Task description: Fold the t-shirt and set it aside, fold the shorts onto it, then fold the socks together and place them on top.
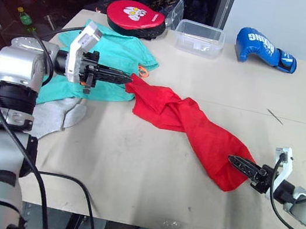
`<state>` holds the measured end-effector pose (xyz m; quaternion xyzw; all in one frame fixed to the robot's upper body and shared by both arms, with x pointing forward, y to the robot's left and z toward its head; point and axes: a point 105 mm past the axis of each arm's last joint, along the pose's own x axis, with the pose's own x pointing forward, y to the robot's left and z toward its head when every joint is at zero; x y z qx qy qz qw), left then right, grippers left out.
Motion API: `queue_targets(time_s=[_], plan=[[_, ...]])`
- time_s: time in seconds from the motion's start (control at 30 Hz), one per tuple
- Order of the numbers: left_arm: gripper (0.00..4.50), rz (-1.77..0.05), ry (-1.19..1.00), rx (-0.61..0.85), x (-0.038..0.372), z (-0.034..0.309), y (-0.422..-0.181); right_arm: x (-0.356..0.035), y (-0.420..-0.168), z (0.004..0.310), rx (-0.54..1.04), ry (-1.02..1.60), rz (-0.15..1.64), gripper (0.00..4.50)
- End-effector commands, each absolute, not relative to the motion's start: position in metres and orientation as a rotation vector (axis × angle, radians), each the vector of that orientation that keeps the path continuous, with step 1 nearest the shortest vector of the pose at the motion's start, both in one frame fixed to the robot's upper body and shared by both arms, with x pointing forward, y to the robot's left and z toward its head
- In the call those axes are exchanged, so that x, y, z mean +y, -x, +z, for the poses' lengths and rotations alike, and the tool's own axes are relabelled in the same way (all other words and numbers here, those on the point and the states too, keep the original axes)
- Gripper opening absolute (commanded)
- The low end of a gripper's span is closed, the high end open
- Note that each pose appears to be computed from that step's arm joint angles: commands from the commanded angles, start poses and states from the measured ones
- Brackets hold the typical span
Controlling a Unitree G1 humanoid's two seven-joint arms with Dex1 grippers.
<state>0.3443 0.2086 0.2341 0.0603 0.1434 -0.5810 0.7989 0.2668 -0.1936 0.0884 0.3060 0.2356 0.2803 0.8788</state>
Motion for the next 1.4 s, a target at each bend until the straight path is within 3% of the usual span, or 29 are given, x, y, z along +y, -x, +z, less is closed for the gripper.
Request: queue_targets(time_s=[0.03,0.3,0.53,0.67,0.77,0.8,1.17,1.33,1.4], plan=[[0.0,-1.258,-0.15,0.264,0.209,0.246,-0.341,-0.198,-0.284,0.1,0.435,-0.726,0.538,3.19],[0.0,-1.248,-0.154,0.264,0.211,0.246,-0.34,-0.204,-0.306,0.115,0.366,-0.879,0.508,3.19],[0.0,-1.241,-0.154,0.268,0.214,0.245,-0.339,-0.196,-0.302,0.125,0.365,-0.893,0.578,3.19],[0.0,-1.238,-0.152,0.268,0.214,0.244,-0.34,-0.192,-0.298,0.121,0.4,-0.823,0.585,1.7],[0.0,-1.24,-0.152,0.269,0.213,0.243,-0.34,-0.193,-0.297,0.119,0.405,-0.783,0.574,0.22],[0.0,-1.241,-0.152,0.269,0.213,0.243,-0.34,-0.194,-0.298,0.118,0.403,-0.776,0.565,0.1],[0.0,-1.252,-0.15,0.271,0.209,0.24,-0.342,-0.207,-0.304,0.116,0.387,-0.676,0.524,0.1],[0.0,-1.252,-0.15,0.27,0.209,0.24,-0.342,-0.204,-0.306,0.117,0.392,-0.679,0.554,1.83],[0.0,-1.25,-0.151,0.269,0.21,0.24,-0.341,-0.202,-0.308,0.116,0.395,-0.683,0.56,1.83]])
